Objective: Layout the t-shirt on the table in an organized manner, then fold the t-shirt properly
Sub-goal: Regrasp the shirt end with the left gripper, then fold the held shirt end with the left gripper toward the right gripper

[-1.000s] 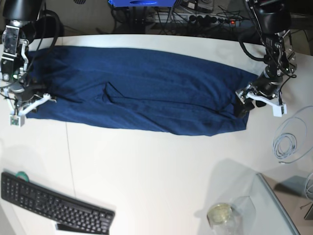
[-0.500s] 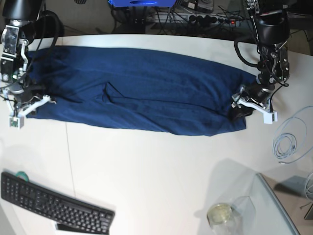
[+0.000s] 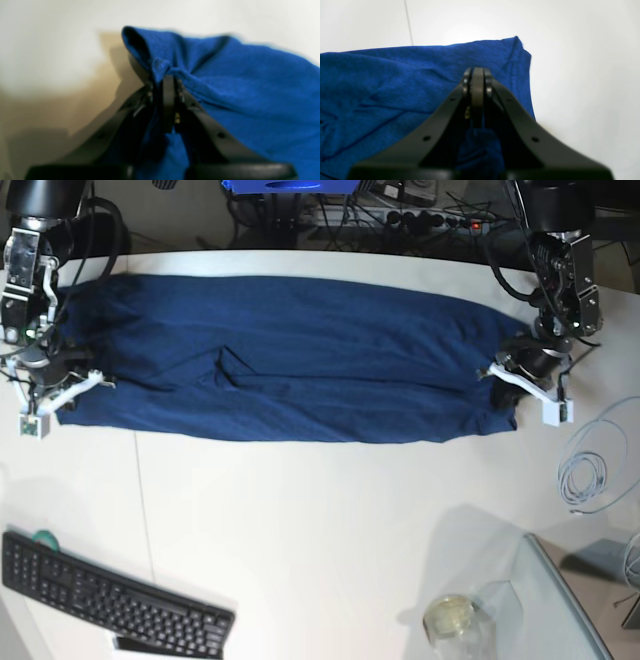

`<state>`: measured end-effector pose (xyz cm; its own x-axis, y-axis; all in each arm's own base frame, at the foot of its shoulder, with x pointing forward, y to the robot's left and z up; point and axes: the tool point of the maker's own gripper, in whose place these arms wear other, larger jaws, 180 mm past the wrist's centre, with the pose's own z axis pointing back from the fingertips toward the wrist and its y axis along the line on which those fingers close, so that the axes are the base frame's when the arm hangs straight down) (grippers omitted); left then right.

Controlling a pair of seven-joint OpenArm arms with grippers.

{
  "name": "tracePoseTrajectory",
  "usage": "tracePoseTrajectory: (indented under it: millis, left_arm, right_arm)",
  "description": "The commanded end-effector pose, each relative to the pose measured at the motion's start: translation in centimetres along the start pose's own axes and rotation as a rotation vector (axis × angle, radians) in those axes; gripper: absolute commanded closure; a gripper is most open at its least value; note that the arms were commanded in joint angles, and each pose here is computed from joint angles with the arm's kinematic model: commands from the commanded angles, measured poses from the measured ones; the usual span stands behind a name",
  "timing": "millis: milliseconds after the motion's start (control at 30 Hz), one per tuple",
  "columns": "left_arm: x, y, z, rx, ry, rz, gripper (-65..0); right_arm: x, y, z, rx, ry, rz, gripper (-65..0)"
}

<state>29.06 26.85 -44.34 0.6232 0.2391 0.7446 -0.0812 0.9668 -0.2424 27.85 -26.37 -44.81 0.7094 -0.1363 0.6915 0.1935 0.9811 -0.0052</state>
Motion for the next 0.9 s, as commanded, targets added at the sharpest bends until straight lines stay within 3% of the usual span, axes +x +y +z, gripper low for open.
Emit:
tracePoseTrajectory:
  millis: [0,333,867]
  left_arm:
    - [2.1,0.0,0.6,0.004,-0.063,-0.020,0.0]
    - [2.7,-5.6,4.1,-0.029,-0.134,-0.072,0.0]
    - [-0.7,-19.2,1.5,-0.210,-0.048,-0.053,0.0]
  right_arm:
    - [2.0,-0.5,0.2,-0.007,-0.059,0.007,0.0]
    - [2.0,-0.6,0.3,-0.010,-0.060,0.007,0.0]
    - [2.2,-0.7,0.3,-0.011,-0.062,0.009,0.0]
